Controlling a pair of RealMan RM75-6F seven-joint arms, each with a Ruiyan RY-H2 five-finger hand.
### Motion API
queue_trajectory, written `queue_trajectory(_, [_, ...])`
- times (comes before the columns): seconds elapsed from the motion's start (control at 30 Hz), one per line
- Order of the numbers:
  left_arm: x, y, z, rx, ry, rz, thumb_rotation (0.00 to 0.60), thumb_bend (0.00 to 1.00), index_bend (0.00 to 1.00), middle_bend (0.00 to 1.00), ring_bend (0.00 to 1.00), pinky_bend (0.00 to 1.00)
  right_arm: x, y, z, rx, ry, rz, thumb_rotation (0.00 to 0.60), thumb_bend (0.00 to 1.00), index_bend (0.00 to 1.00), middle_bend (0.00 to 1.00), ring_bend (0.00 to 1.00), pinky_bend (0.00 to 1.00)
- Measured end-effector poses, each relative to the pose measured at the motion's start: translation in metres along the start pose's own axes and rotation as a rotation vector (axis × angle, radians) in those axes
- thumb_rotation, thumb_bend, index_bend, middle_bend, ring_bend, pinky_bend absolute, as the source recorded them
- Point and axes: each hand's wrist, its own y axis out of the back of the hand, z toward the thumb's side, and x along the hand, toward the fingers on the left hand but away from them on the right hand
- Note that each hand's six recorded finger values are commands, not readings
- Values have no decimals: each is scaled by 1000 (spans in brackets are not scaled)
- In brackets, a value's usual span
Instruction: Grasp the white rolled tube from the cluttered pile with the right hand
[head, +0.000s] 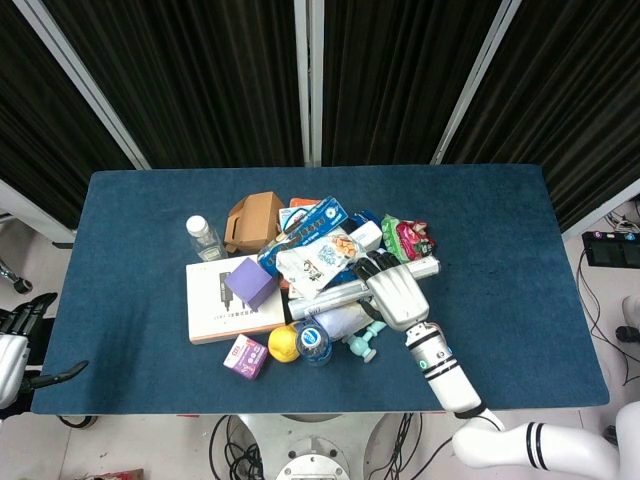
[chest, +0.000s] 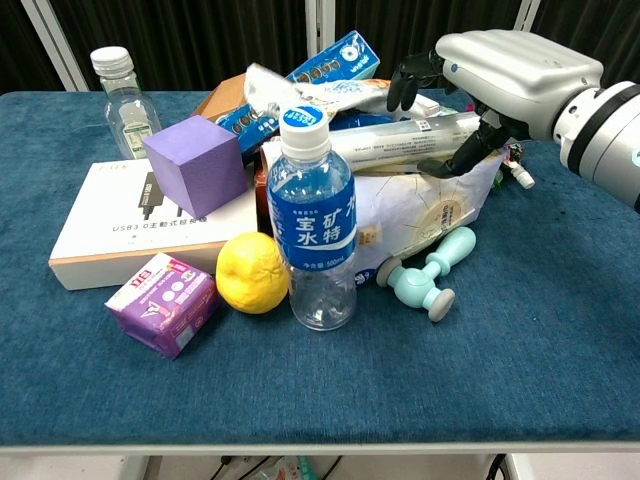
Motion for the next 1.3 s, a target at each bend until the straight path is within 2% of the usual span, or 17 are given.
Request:
queue_trajectory(0.27, [1, -1, 0, 1, 0, -5, 284, 60, 87, 108, 144, 255, -1, -6, -3, 4, -15, 19, 600, 198, 380, 333, 236, 315])
queue_trajectory(0.7, [1, -1, -1, -3, 0, -7, 286, 61, 87, 108, 144, 254, -3, -6, -3, 8, -24, -9, 600, 295, 563, 468, 374, 466])
queue_trajectory(0.9, [1, -2, -2, -5, 0, -10, 286, 60, 87, 108, 144, 254, -4, 4, -3, -15, -26, -62, 600, 330, 642, 518, 428, 524])
queue_trajectory(1.1, [0, -2, -2, -7, 1, -11, 285, 61, 87, 108, 144, 255, -2, 17, -5, -39, -28, -96, 600, 341, 660, 526, 436, 532])
queue_trajectory(1.3, [0, -2, -2, -7, 2, -13, 285, 60, 87, 108, 144, 255, 1, 43, -4, -108, -19, -155, 600, 348, 674, 536, 445, 542])
